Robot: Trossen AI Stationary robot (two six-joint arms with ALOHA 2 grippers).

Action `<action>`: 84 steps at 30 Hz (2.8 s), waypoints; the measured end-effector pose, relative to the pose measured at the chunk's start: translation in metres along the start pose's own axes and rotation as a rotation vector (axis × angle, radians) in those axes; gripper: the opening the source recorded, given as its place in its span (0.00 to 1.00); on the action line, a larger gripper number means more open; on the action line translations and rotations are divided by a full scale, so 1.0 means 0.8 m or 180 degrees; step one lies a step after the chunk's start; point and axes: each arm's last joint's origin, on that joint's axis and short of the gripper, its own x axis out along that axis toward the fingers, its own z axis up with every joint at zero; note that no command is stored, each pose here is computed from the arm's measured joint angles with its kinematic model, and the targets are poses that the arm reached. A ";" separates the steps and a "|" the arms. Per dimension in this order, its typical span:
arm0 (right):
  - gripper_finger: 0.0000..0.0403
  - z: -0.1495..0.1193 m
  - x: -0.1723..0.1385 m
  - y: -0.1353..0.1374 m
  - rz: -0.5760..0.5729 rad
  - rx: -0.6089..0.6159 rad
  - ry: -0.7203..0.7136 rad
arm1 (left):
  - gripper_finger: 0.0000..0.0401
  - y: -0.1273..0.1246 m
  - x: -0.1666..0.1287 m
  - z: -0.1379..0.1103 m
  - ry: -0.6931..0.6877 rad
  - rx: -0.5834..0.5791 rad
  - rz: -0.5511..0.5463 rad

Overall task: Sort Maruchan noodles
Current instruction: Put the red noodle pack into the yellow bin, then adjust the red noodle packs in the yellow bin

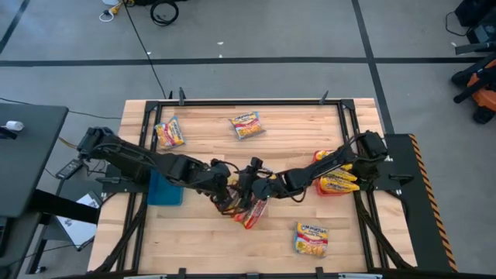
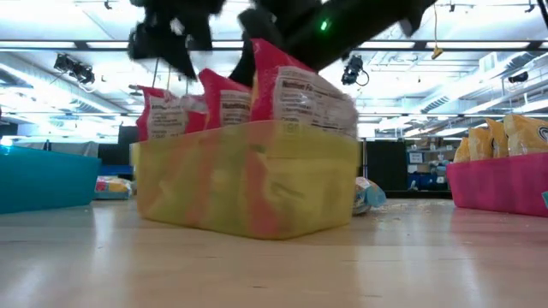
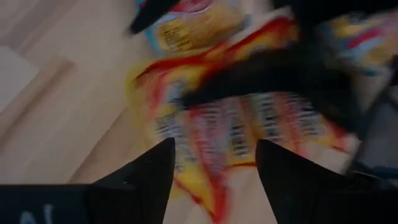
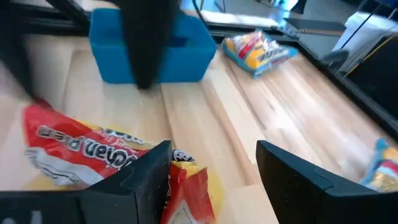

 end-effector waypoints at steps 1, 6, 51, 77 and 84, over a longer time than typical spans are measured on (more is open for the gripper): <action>0.60 -0.004 0.005 -0.001 0.0002 0.0018 0.0033 | 0.57 -0.006 -0.008 0.002 -0.0085 0.0012 -0.0092; 0.60 -0.009 0.017 -0.012 -0.0074 0.0063 0.0087 | 0.58 -0.022 -0.031 -0.008 -0.0342 0.0276 -0.0169; 0.60 0.014 -0.100 0.046 0.0043 -0.0058 0.0076 | 0.48 -0.023 0.081 -0.017 -0.0337 0.1108 0.0937; 0.60 0.013 -0.098 0.043 0.0035 -0.0088 0.0141 | 0.17 -0.012 0.108 -0.027 -0.0007 0.0742 0.0975; 0.60 0.012 -0.097 0.042 0.0029 -0.0095 0.0149 | 0.29 -0.017 0.106 -0.028 0.0144 0.0774 0.0761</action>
